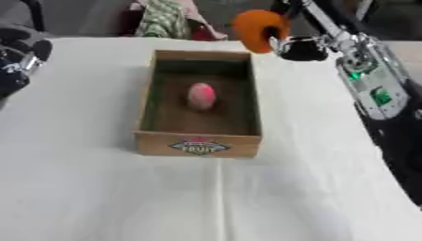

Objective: Pick up objects on the table and place them in the box.

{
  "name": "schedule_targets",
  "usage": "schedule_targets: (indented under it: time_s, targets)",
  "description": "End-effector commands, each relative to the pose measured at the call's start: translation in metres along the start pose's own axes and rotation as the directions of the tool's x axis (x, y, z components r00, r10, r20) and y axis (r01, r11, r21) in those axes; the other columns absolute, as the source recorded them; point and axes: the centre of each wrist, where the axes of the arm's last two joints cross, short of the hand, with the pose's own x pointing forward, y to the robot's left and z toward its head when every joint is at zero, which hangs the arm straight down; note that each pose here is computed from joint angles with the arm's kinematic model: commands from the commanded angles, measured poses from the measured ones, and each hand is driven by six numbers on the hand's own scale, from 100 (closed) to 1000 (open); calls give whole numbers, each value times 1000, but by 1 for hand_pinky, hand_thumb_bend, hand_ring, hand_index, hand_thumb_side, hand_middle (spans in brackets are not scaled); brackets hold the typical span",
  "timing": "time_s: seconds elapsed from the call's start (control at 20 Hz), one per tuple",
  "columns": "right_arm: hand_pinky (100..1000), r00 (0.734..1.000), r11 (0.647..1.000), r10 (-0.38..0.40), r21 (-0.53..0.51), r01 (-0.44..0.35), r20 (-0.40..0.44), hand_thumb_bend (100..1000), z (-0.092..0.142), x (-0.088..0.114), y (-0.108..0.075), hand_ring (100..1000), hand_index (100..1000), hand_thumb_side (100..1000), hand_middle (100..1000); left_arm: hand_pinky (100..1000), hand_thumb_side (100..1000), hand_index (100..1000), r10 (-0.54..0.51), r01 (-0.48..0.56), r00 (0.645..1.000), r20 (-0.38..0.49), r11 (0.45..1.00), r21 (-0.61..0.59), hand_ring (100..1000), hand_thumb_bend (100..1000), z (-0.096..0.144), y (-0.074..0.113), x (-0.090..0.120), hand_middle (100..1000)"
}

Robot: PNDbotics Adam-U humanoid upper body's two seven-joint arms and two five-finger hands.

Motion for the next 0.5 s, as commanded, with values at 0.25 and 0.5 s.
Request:
schedule_targets:
  time_s: [0.25,0.5]
  targets:
    - [667,998,997,26,70,-29,49,100,-28,0,10,698,462,100,666,573,401,693,13,-13,999,49,1000,5,485,537,-3,1,14,512]
    - [676,999,986,22,165,-30,45,193,-24,-6,35,720,589,100,692,573,400,692,17,-18,999,49,1000,11,485,538,-3,2,15,512]
